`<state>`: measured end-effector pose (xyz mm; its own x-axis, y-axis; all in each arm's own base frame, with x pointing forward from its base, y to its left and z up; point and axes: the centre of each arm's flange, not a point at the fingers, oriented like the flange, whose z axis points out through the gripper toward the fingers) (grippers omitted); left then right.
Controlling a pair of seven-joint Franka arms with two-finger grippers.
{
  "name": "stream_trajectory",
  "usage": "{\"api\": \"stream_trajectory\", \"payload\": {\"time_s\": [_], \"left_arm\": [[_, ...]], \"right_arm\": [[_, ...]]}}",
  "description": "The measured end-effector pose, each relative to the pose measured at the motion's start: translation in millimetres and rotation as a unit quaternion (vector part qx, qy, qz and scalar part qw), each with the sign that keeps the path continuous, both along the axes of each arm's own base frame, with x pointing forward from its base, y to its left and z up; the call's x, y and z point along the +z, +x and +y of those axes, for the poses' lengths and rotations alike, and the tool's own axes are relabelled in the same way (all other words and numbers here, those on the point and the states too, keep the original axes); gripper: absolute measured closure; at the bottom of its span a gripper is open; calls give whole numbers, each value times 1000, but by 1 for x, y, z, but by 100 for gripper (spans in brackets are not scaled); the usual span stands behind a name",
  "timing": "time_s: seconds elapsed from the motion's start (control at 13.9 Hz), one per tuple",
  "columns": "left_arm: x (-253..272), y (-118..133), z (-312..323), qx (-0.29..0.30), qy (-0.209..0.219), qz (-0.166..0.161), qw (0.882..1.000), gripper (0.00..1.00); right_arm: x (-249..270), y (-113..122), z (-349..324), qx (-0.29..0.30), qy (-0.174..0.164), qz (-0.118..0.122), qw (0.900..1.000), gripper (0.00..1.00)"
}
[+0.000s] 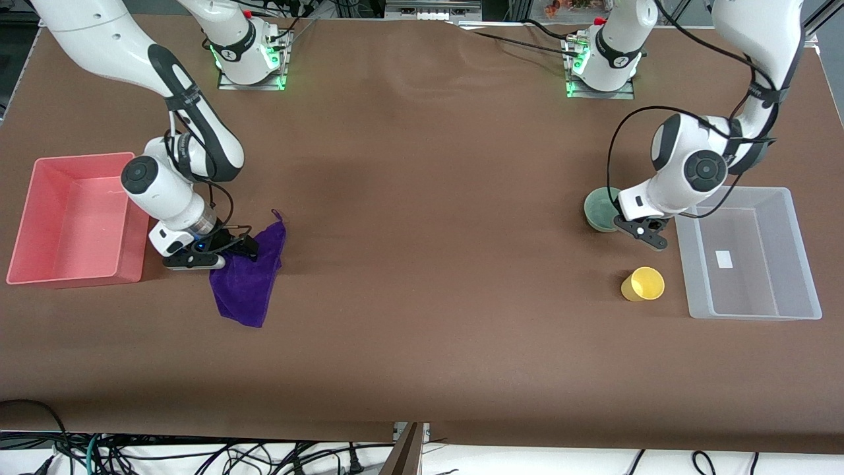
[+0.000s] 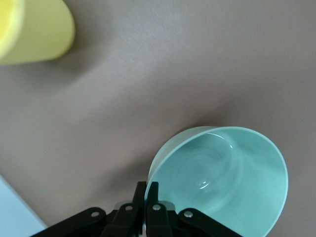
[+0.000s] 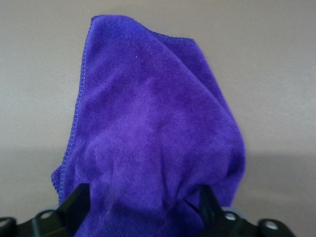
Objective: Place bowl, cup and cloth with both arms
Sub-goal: 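Place the bowl in the clear bin while the right gripper carries the cloth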
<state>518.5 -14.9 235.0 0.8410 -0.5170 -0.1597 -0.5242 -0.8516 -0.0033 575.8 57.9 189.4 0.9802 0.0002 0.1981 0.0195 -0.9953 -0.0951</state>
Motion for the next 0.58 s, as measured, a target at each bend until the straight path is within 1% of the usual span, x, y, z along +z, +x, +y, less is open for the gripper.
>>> {"api": "stream_trajectory", "payload": {"time_s": [0.14,0.22,0.36,0.43,0.5,0.58], "left_arm": [[48,24,7,-12,10,19,1000,96],[76,38,14,-19,13,27,999,96],[127,61,44,-29,13,31,999,96],[143,70,69,-38,9,26,999,96],[149,76,98,-46,4,23,999,96],[148,80,128,-52,-2,23,998,96]], "right_arm": [[-5,1,0,0,1,-3,1000,32],[-5,1,1,0,1,-4,1000,41],[-3,3,1,2,1,-6,1000,66],[-1,5,2,3,1,-10,1000,78],[4,9,2,5,1,-14,1000,87],[12,14,1,7,-1,-17,1000,94]]}}
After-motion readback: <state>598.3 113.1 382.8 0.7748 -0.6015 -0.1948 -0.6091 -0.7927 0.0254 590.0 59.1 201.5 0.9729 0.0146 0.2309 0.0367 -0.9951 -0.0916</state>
